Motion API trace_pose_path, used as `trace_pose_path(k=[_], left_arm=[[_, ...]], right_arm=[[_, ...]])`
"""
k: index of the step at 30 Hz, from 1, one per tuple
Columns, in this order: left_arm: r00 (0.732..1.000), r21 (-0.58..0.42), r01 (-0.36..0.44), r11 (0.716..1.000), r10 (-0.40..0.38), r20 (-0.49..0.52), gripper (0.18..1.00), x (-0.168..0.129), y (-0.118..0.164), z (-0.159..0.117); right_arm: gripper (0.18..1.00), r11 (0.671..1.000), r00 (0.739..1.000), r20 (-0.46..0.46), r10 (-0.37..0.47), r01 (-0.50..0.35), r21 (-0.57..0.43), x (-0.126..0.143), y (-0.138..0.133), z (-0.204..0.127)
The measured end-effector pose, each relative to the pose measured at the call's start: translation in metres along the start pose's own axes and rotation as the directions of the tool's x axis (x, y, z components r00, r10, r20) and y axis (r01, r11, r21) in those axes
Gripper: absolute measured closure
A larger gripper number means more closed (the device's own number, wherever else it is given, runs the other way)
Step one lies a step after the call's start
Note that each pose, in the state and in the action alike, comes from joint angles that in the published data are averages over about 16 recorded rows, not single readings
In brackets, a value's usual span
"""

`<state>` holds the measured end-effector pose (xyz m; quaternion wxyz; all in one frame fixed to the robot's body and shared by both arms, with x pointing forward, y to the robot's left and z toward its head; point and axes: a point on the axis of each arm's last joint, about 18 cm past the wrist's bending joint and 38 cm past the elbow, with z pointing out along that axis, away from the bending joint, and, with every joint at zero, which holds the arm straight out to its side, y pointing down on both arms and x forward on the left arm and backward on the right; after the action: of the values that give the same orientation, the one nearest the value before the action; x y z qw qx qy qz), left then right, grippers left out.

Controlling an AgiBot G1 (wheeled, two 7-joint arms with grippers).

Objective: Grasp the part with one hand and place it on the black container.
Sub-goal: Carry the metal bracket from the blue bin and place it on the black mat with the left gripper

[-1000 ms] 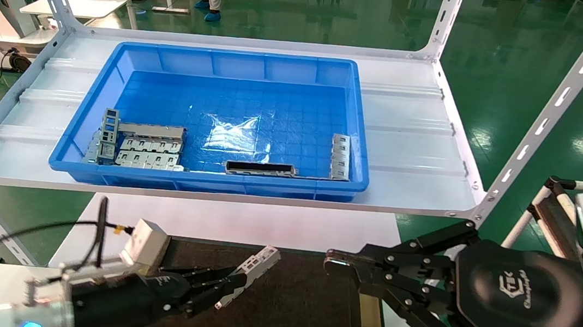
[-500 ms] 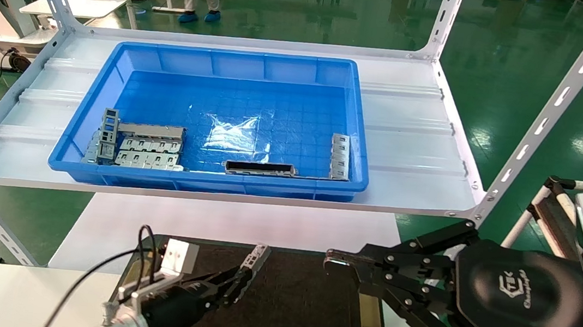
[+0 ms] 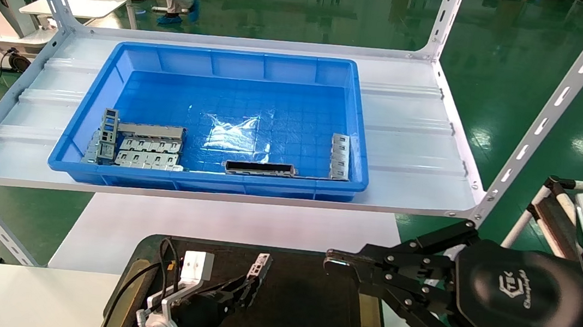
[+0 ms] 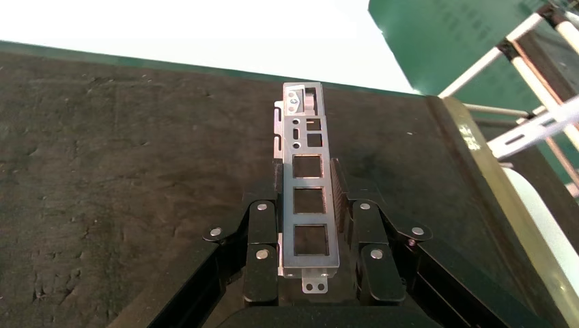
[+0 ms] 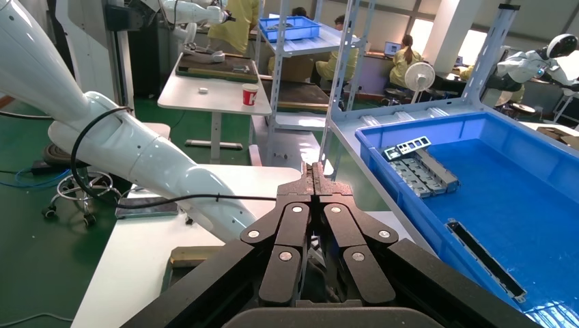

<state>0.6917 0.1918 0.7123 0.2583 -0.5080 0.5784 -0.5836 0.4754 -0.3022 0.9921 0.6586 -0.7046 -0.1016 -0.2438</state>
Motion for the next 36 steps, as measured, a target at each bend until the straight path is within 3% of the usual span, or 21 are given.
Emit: trace_pose_path(k=[26,36], left_arm=[[0.997,-0.033,0.071,0.997,-0.070,0.042,0.855,0.002,0.013,0.015],[0.998,-0.020,0.067,0.998,-0.066,0.009,0.790,0.009,-0.002,0.011]], right_arm=[[0.979,1.000,1.000,0.000,0.000,0.000,0.000,0.000,0.000,0.000],[0.914,1.000,1.000,0.000,0.000,0.000,0.000,0.000,0.000,0.000]])
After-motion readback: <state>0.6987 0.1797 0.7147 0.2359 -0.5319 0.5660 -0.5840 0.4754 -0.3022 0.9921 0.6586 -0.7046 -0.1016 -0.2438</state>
